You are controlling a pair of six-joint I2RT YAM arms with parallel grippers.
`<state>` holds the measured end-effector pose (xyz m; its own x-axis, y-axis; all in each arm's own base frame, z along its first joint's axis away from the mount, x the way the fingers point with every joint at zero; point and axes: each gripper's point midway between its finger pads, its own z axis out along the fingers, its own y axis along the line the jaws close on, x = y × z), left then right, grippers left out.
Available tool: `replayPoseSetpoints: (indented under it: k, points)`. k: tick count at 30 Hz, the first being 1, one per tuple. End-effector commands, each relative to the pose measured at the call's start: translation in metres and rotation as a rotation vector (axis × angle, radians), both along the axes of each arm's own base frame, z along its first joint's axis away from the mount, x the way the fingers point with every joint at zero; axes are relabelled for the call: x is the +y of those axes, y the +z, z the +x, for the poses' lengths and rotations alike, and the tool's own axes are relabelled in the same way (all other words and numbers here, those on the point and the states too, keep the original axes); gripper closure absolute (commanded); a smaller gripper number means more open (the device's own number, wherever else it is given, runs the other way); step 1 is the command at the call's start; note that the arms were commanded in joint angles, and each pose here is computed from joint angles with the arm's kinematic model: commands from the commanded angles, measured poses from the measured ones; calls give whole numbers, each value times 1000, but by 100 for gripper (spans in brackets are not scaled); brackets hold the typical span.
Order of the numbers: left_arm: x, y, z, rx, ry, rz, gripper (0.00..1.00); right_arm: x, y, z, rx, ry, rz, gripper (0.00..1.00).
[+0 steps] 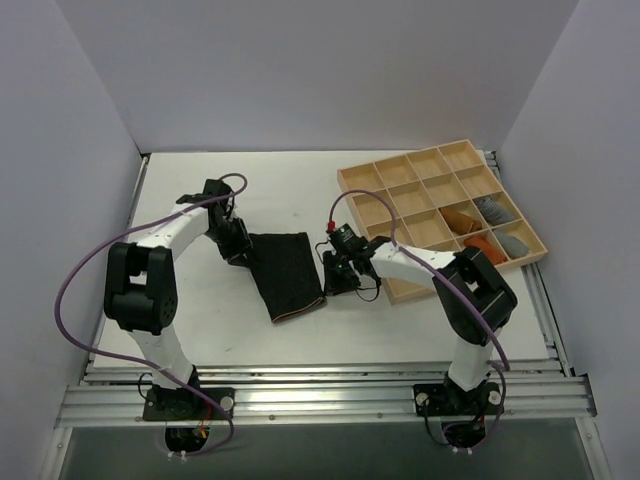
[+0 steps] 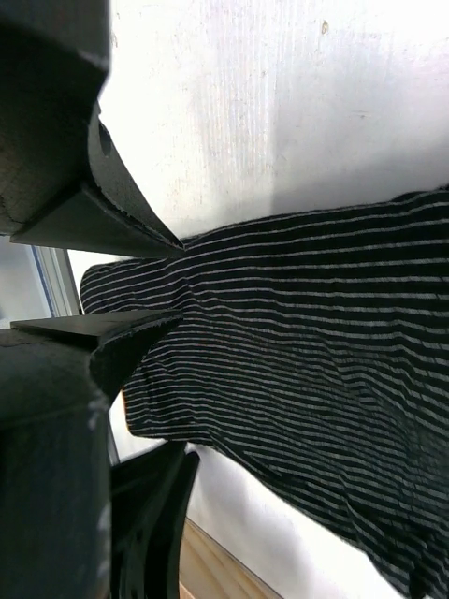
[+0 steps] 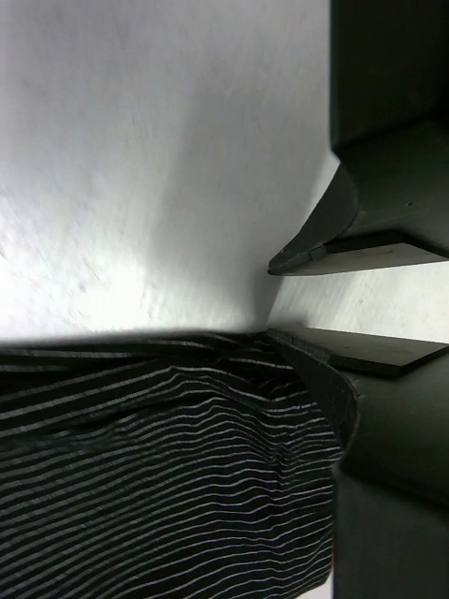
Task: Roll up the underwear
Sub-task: Fold the underwear
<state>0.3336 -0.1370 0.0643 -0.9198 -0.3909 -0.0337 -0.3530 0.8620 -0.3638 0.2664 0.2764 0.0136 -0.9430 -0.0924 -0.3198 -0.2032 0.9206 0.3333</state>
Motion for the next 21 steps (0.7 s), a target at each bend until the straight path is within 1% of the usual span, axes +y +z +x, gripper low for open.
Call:
replayPoseSetpoints:
  k: [1,5,7,8,9,10,12,13,15,17,18,21]
  points:
    - [0,30,10,-78,-1,-2,63,19,12,-14,-18,15,52,75]
    - [-5,38,-6,-85,-15,-17,63,35,10,-35,-10,41,67,75]
    - [-8,33,-20,-63,-13,-22,63,43,12,-44,-4,59,78,76]
    - [-9,38,-23,-81,-10,-32,64,43,11,-52,2,75,63,77]
    - [-11,31,-34,-52,-1,-38,64,41,11,-54,7,75,49,77]
    - [-14,36,-37,-75,-4,-51,64,37,14,-56,11,68,41,78]
    - [-21,33,-50,-46,-1,-66,64,24,13,-61,25,56,4,79]
    - [-21,26,-61,-15,5,-72,64,22,21,-62,12,52,9,78]
    - [-25,27,-68,-10,24,-98,67,22,33,-61,-5,50,12,79]
    - [-24,24,-78,2,32,-96,69,28,49,-56,-34,48,39,79]
    - [-25,23,-80,6,35,-99,69,36,61,-50,-59,49,62,79]
    - [-29,18,-87,16,26,-103,72,57,77,-40,-97,77,103,79]
